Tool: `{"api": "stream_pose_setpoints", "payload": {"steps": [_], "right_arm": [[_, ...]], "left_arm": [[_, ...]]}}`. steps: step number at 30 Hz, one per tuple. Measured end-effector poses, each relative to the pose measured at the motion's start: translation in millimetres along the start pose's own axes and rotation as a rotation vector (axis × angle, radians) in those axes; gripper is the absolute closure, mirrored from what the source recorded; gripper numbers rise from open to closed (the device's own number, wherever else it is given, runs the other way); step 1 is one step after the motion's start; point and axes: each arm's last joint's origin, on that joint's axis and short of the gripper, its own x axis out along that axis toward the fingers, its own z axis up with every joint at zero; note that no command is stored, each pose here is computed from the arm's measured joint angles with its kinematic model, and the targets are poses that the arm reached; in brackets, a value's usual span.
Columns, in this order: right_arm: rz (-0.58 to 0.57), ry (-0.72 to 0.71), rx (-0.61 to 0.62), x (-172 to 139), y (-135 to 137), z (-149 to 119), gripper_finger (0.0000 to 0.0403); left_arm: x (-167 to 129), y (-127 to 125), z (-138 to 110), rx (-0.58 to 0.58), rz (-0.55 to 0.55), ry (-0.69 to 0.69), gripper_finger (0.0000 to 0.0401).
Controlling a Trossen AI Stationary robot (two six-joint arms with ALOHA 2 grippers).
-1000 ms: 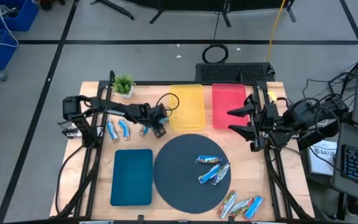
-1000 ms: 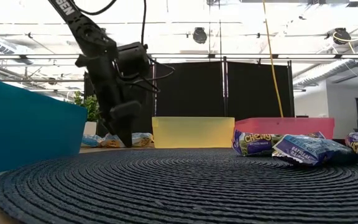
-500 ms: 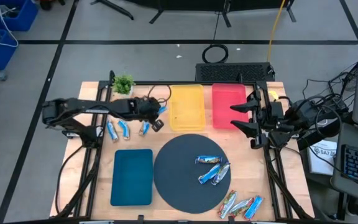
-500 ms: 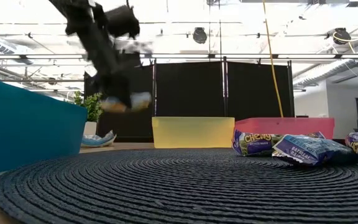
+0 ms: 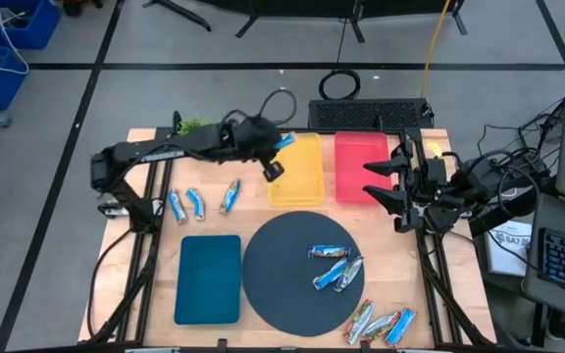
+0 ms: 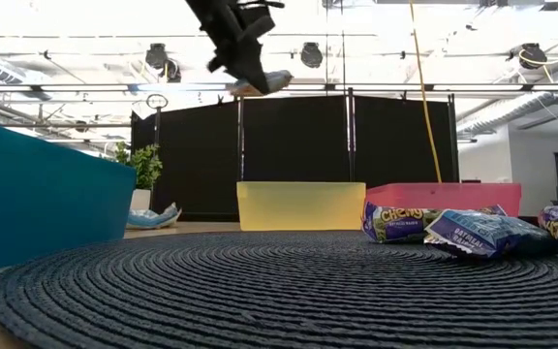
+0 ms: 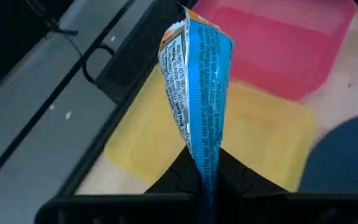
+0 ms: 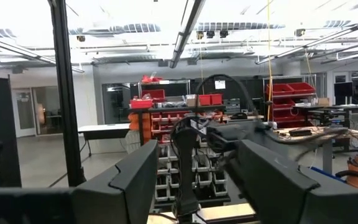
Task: Pick and place Granola Bars by type
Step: Put the yellow granola bar into the yellow bin
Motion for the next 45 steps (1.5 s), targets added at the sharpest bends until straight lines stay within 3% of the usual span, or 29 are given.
{"api": "stream_pose_setpoints", "payload": {"steps": [4,11,19,21,25,29,32,34,37,40,45], "right_arm": [[0.0,0.0,0.003,-0.1,0.0,0.0,0.0188],[0.001,0.01,0.002,0.0,0.1,-1.1,0.0188],[0.007,0.01,0.002,0.0,0.3,-1.1,0.0188],[0.013,0.01,0.011,-0.3,0.9,-1.0,0.0188],[0.03,0.011,0.025,-1.5,3.5,-0.8,0.0188],[0.041,0.012,0.014,-2.4,5.5,-0.7,0.0188],[0.044,0.013,0.012,-2.6,6.0,-0.7,0.0188],[0.044,0.017,0.009,-2.7,6.0,-1.1,0.0188],[0.035,0.033,0.0,-2.7,5.9,-2.8,0.0188],[-0.044,0.08,-0.025,-3.1,3.7,-7.3,0.0188],[-0.135,0.206,-0.105,-5.5,0.3,-20.3,0.0188]], "left_arm": [[41.8,-5.3,-3.5,0.038,-0.049,0.097,0.0383],[107.7,-32.9,-31.7,0.077,-0.146,0.258,0.0383],[158.9,-71.6,-64.4,0.119,-0.256,0.354,0.0383],[164.7,-72.6,-69.6,0.131,-0.233,0.376,0.0369],[165.7,-65.3,-70.2,0.108,-0.217,0.395,0.0301],[147.7,-51.3,-61.0,0.072,-0.221,0.404,0.0242],[114.2,-39.1,-42.7,0.052,-0.206,0.349,0.021],[86.5,-32.2,-31.4,0.025,-0.141,0.306,0.0196],[40.6,-20.2,-20.7,-0.075,-0.009,0.26,0.0188],[1.6,-7.9,-19.9,-0.218,0.095,0.257,0.019],[-29.6,-0.8,-33.4,-0.285,0.19,0.29,0.0207]]}}
